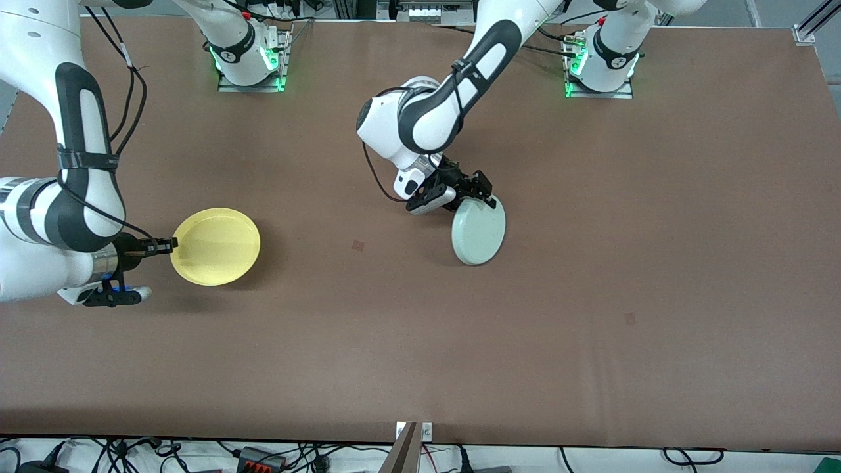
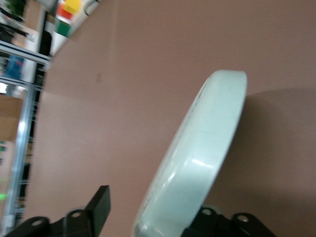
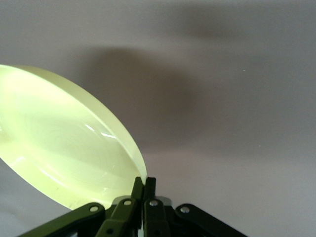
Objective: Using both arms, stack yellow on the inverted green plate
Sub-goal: 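Lower the inverted green plate onto the table and open the left gripper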
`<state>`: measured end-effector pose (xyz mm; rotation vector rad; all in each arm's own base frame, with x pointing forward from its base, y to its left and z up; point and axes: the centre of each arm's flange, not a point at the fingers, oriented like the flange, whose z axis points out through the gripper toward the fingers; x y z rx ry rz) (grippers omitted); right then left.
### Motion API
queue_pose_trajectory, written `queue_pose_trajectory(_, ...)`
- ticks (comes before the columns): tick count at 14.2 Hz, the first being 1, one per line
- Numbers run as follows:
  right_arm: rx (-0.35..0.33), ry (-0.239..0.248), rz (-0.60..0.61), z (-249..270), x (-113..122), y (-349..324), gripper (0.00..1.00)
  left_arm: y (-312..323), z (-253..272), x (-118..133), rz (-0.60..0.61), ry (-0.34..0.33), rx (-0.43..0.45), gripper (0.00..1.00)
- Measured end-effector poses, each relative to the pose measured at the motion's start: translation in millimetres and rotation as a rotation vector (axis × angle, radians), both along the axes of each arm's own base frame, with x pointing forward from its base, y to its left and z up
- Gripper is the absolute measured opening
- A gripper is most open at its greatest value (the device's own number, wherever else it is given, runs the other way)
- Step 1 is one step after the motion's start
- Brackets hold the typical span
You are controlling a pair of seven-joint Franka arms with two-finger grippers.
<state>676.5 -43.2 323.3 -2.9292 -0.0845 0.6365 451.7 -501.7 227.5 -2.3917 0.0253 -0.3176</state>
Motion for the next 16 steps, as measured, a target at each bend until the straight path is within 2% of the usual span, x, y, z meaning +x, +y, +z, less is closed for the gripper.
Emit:
queue_pose_trajectory(3,0.009,-0.002,0.002,-0.1,-0.2,-4.5,0.03,10.2,36.5,40.6,0.130,0.034,-0.281,1.00)
queue_pose_trajectory(5,0.015,-0.004,0.015,-0.2,0.3,1.1,0.03,22.7,54.9,63.6,0.191,0.037,-0.401,1.00)
queue_pose_trajectory(10,0.020,-0.008,0.029,-2.2,1.3,3.6,0.03,24.0,56.2,66.2,0.236,0.065,-0.466,1.00)
queue_pose_trajectory(16,0.023,-0.009,0.034,-3.2,1.3,2.0,0.03,36.7,22.4,72.6,0.204,0.039,-0.567,1.00)
